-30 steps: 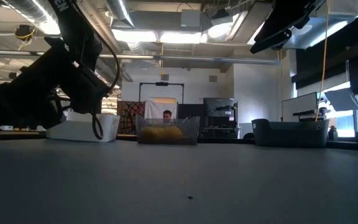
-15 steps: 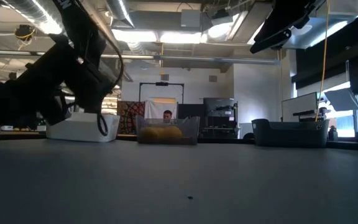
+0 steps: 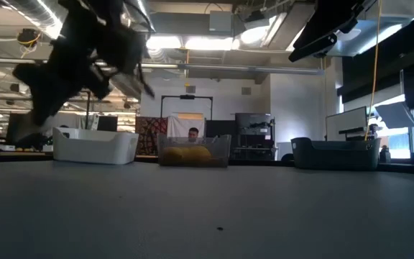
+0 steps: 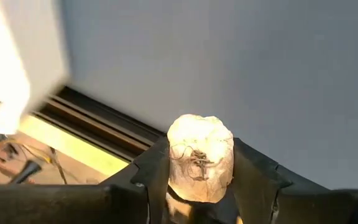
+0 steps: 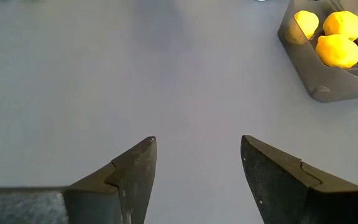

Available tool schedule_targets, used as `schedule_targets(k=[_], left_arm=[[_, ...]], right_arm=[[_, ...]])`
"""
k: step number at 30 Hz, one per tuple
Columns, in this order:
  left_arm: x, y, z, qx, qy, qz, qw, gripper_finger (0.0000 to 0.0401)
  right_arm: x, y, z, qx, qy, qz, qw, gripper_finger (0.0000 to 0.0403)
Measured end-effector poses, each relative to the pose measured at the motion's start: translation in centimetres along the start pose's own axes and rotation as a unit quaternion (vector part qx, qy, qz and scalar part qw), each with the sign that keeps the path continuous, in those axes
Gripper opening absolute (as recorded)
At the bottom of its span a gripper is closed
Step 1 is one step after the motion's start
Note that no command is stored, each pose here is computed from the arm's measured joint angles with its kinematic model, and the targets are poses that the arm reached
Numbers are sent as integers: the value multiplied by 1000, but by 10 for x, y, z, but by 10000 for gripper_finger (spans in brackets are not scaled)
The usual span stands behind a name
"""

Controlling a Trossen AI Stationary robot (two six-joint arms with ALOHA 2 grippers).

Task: Sort produce into baskets
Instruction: Put the garlic into the white bin

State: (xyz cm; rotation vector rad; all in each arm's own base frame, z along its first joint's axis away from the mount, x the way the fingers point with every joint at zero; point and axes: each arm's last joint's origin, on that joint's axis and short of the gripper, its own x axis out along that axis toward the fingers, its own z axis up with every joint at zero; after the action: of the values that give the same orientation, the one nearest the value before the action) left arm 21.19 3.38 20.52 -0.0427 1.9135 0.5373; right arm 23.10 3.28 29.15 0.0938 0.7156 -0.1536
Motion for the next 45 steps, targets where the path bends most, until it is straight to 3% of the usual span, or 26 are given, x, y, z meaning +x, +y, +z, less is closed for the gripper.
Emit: schedule_targets(k=[10,23,32,45], left_arm=[[-19,40,-12,-93,-130,76,984,141],[-17,81,10,-227,-252,83,937,141],[6,107,23,-283,-292,91,909,141],[30,124,26,-313,-308,108,892,142]], right_arm=[[0,0,0,1,0,0,1000,232],[0,0,0,1,1,0,1000,232],[0,0,0,-1,1,-1,1000,232],[0,0,0,-1,1,-1,1000,232]])
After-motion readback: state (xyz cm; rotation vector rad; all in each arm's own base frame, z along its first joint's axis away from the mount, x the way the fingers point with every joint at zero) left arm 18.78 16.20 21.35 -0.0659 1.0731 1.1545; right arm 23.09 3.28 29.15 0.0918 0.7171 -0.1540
